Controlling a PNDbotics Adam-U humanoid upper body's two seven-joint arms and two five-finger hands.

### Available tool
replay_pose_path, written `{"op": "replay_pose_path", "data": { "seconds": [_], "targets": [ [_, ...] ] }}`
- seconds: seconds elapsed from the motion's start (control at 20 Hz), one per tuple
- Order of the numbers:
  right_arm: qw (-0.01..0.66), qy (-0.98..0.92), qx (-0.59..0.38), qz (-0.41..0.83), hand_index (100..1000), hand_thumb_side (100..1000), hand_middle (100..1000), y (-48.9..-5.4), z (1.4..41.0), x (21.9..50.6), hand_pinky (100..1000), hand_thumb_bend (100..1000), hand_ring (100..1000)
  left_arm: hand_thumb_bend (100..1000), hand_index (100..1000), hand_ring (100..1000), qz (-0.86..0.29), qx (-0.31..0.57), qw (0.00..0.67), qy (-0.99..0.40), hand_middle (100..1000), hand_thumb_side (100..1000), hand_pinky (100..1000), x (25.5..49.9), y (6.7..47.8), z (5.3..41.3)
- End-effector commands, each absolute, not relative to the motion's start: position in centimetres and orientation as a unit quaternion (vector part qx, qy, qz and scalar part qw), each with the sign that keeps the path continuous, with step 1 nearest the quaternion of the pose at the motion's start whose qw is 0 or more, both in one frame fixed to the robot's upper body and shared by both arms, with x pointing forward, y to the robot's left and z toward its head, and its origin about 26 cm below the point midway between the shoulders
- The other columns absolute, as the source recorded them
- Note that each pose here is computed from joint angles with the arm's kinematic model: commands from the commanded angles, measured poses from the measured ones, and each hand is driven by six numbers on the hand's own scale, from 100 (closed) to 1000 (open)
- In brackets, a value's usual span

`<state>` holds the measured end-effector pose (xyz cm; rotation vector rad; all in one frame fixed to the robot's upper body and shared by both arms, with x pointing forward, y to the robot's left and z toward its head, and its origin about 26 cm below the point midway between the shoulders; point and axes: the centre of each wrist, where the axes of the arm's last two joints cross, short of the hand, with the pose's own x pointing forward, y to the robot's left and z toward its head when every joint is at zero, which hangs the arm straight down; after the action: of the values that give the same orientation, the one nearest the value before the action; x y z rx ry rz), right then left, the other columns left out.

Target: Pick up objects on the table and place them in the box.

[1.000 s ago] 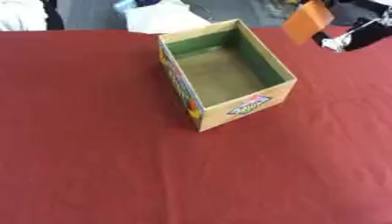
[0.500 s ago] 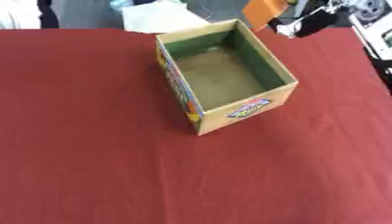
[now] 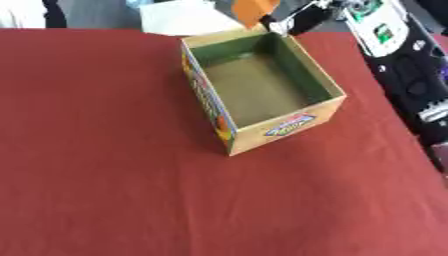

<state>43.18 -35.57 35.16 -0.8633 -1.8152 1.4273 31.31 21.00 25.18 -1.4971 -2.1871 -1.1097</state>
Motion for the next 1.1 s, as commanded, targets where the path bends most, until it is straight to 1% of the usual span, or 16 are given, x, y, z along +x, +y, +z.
{"op": "replay_pose_path", "data": {
  "seconds": [0.05, 0.35, 0.65, 0.9, 1.1],
  "targets": [
    [0.318, -0.692, -0.342, 0.550, 774, 100, 558, -35.2, 36.1, 43.3, 722, 100, 840, 100, 764, 809, -0.390, -0.521, 0.122, -0.750, 827, 565, 545, 31.0, 20.7, 26.0],
    [0.322, -0.679, -0.332, 0.570, 771, 100, 564, -34.0, 34.5, 44.2, 717, 100, 830, 100, 764, 810, -0.390, -0.525, 0.124, -0.746, 828, 566, 545, 31.0, 20.6, 26.0],
    [0.296, -0.659, -0.343, 0.600, 778, 100, 592, -33.4, 34.2, 43.1, 732, 100, 823, 100, 764, 811, -0.390, -0.520, 0.135, -0.748, 830, 566, 545, 31.0, 20.9, 25.5],
    [0.271, -0.646, -0.330, 0.632, 782, 100, 605, -31.5, 33.8, 42.6, 734, 100, 820, 100, 763, 811, -0.385, -0.526, 0.136, -0.746, 829, 566, 547, 31.0, 20.9, 25.4],
    [0.276, -0.638, -0.311, 0.648, 782, 100, 608, -30.4, 32.6, 42.9, 731, 100, 820, 100, 763, 810, -0.382, -0.532, 0.135, -0.743, 828, 566, 549, 31.0, 20.8, 25.4]
  ]
}}
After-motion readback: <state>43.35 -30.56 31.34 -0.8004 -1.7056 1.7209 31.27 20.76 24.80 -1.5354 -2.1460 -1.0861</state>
